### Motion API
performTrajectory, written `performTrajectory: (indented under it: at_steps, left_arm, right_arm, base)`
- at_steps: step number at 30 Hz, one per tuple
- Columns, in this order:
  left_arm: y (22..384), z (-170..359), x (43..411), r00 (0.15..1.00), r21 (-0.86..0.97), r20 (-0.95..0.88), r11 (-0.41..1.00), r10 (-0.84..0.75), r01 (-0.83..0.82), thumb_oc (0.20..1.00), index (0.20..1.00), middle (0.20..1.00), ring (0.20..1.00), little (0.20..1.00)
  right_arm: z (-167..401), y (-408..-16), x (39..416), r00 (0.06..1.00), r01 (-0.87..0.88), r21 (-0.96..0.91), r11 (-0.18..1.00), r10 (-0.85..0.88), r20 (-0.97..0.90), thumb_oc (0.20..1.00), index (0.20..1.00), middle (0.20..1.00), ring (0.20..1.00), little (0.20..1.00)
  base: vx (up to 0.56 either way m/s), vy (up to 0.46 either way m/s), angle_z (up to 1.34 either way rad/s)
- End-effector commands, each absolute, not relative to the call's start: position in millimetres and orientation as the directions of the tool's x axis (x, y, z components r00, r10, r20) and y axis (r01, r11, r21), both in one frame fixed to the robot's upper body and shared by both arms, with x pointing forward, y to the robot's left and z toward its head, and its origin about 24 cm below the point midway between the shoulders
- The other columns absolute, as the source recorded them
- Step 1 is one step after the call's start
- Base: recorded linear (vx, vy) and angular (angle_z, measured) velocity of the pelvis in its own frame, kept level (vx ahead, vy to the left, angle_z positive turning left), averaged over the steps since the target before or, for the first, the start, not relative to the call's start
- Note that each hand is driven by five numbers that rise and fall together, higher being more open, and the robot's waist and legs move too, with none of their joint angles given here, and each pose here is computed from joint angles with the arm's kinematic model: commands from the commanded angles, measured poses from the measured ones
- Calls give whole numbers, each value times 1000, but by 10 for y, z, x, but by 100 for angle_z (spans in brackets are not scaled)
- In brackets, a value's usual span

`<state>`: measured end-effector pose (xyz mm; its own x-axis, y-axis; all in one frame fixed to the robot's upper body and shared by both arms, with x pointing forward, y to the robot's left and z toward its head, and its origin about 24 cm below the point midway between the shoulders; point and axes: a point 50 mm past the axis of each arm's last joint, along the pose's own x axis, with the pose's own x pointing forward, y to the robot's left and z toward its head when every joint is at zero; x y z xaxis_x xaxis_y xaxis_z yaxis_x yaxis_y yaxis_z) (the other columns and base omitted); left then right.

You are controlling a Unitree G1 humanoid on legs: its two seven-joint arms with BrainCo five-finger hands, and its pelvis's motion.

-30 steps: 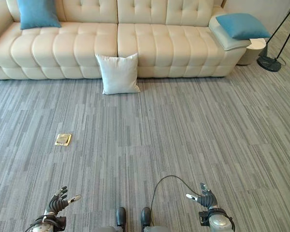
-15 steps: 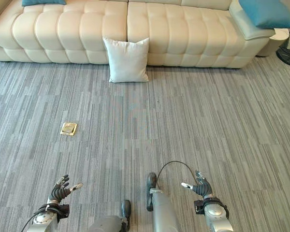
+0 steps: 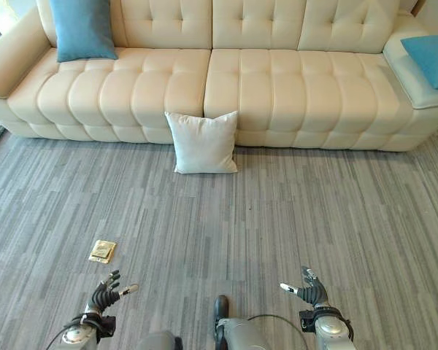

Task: Pick up all the scattered cushions and arrange them neatly on the sofa.

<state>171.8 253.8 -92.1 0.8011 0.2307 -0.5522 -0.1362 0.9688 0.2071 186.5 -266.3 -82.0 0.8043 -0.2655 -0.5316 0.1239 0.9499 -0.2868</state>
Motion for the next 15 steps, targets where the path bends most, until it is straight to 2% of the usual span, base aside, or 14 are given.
performTrajectory:
  at_steps: [1,5,8,15]
  left_arm:
    - [2610,-798,1790,841,241,-487,962,234,-128,1000,1000,1000,1000,1000]
    - [2632,-841,1714,824,256,-511,958,245,-127,1000,1000,1000,1000,1000]
    - [2643,-868,1642,812,262,-525,956,255,-131,1000,1000,1000,1000,1000]
    - [2666,-855,1653,813,289,-534,954,231,-81,1000,1000,1000,1000,1000]
  right_arm:
    - [-718,-2862,1831,813,187,-318,929,-328,-481,1000,1000,1000,1000,1000]
    - [-746,-2858,1803,804,187,-329,925,-337,-490,1000,1000,1000,1000,1000]
    - [-780,-2845,1765,792,174,-343,923,-338,-508,1000,1000,1000,1000,1000]
    - [-878,-2678,1697,788,127,-307,943,-284,-547,1000,1000,1000,1000,1000]
  base:
    - [267,10,-9]
    - [406,83,-33]
    - [702,269,-39]
    - [389,251,-33]
